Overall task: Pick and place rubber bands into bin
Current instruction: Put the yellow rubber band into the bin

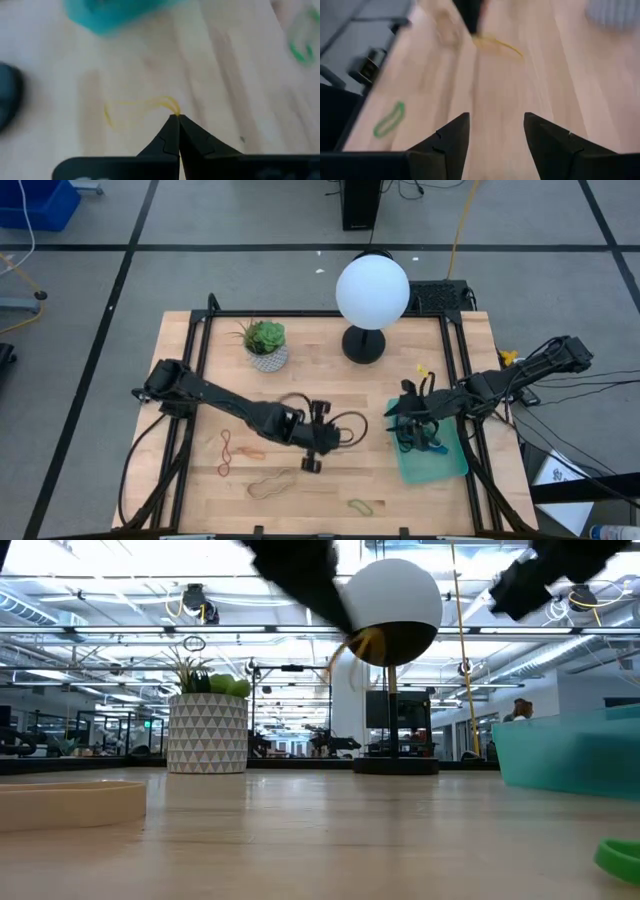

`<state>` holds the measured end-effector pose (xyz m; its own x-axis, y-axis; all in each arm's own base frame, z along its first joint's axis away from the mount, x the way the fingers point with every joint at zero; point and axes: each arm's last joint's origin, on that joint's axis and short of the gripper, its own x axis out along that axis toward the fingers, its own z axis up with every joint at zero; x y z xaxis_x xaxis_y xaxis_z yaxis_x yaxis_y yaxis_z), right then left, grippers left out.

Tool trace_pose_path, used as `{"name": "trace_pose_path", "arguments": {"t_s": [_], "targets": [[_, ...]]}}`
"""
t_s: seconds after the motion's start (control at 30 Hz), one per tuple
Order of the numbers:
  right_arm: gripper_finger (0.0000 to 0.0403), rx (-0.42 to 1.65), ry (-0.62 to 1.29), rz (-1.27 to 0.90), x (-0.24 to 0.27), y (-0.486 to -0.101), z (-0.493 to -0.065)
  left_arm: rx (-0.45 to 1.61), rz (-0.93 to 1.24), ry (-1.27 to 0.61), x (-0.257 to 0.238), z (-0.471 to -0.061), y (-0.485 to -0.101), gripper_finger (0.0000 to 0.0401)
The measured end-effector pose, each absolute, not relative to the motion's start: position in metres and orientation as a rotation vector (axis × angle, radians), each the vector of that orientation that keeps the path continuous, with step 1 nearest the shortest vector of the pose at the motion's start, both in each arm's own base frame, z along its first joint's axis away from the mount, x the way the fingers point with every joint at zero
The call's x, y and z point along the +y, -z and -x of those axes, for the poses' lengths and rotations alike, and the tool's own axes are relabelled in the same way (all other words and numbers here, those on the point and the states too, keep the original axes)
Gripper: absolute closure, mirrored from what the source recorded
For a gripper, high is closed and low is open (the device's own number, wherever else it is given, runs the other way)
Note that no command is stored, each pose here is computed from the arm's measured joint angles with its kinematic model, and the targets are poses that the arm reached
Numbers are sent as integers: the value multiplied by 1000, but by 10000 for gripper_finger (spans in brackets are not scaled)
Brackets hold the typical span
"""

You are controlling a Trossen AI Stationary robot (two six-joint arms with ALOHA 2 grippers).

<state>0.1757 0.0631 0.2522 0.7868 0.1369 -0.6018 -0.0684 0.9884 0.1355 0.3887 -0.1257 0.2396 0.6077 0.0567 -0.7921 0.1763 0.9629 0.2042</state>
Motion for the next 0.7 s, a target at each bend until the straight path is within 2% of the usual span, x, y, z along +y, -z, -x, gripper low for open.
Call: {"name": "trace_pose_path", "arguments": {"t_s": [0.17, 0.43, 0.7], "targets": [[223, 495, -184, 39, 67, -263, -186, 762, -336, 49, -114, -401, -255, 399], [227, 454, -233, 266, 74, -254, -205, 678, -361, 21, -96, -412, -262, 398], [232, 460, -122, 440, 79, -236, -230, 654, -374, 6, -86, -416, -264, 398]]}}
